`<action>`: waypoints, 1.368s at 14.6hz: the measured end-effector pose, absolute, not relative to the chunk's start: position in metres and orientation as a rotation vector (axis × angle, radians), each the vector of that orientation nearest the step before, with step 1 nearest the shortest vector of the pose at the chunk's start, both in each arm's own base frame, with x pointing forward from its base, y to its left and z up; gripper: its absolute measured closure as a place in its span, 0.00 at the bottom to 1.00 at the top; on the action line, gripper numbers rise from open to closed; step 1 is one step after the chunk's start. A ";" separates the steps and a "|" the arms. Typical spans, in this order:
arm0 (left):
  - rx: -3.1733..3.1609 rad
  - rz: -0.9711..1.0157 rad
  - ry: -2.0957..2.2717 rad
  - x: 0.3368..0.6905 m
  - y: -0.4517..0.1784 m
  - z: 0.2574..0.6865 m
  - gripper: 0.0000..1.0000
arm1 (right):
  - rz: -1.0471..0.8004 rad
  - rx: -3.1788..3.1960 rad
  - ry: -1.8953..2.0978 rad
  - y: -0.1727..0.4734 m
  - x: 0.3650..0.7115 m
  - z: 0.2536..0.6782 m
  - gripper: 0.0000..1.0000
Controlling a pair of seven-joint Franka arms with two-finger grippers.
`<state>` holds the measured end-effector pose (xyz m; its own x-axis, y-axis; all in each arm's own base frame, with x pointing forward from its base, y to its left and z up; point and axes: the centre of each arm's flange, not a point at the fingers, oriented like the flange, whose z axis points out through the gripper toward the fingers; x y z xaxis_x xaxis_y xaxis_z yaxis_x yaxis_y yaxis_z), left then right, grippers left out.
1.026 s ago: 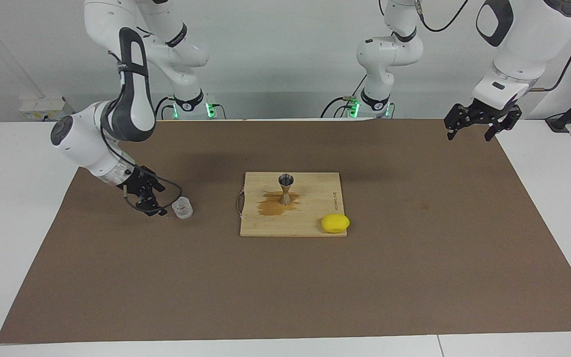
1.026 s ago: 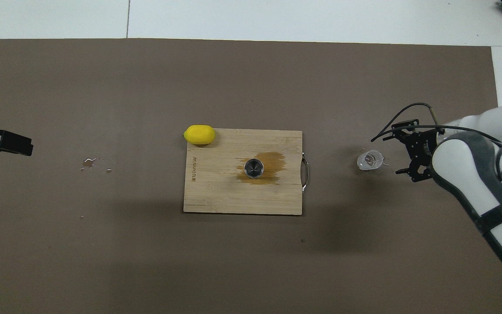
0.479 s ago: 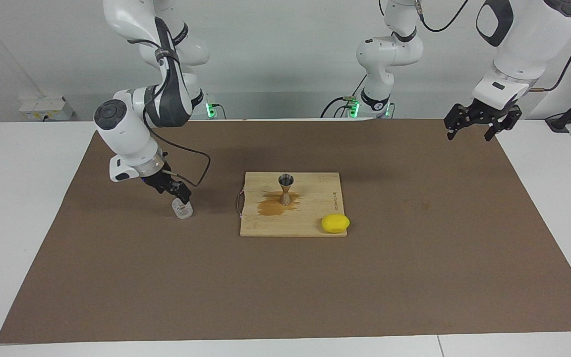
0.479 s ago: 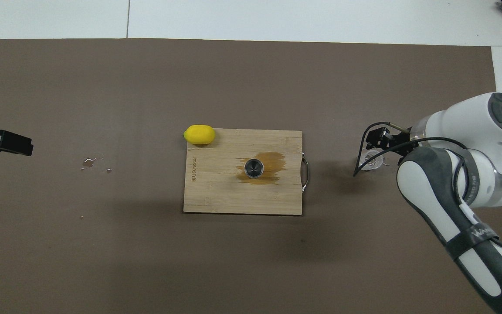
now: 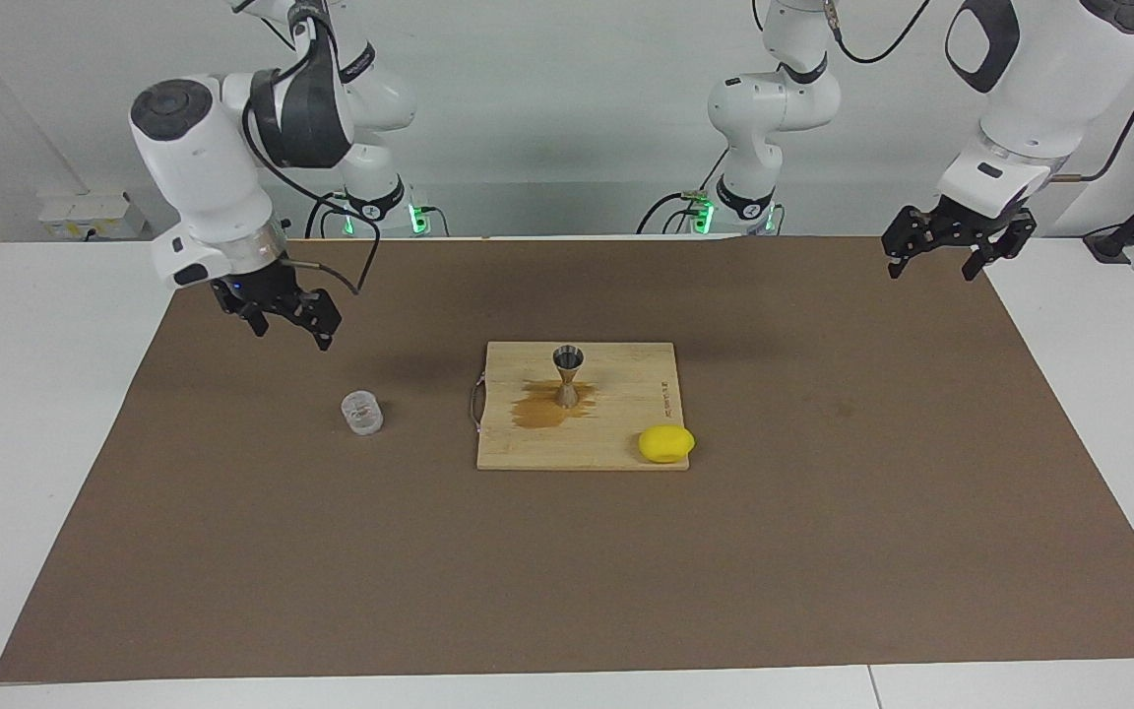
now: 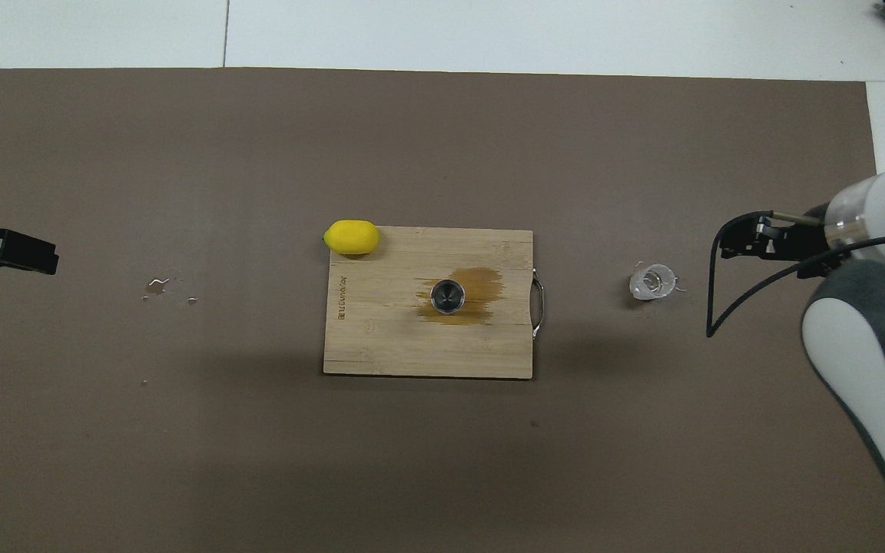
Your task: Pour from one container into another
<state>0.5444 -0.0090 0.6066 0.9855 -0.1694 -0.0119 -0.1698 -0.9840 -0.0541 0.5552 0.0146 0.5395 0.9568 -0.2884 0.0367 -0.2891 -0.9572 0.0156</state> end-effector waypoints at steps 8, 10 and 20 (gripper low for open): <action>-3.075 0.011 0.263 0.544 -0.009 0.607 0.00 | -0.049 3.087 -0.406 -0.031 0.547 0.599 0.00; -3.075 0.011 0.263 0.544 -0.009 0.607 0.00 | -0.106 3.086 -0.384 -0.024 0.544 0.595 0.00; -3.074 0.010 0.272 0.544 -0.012 0.607 0.00 | -0.055 3.100 -0.276 0.014 0.550 0.596 0.00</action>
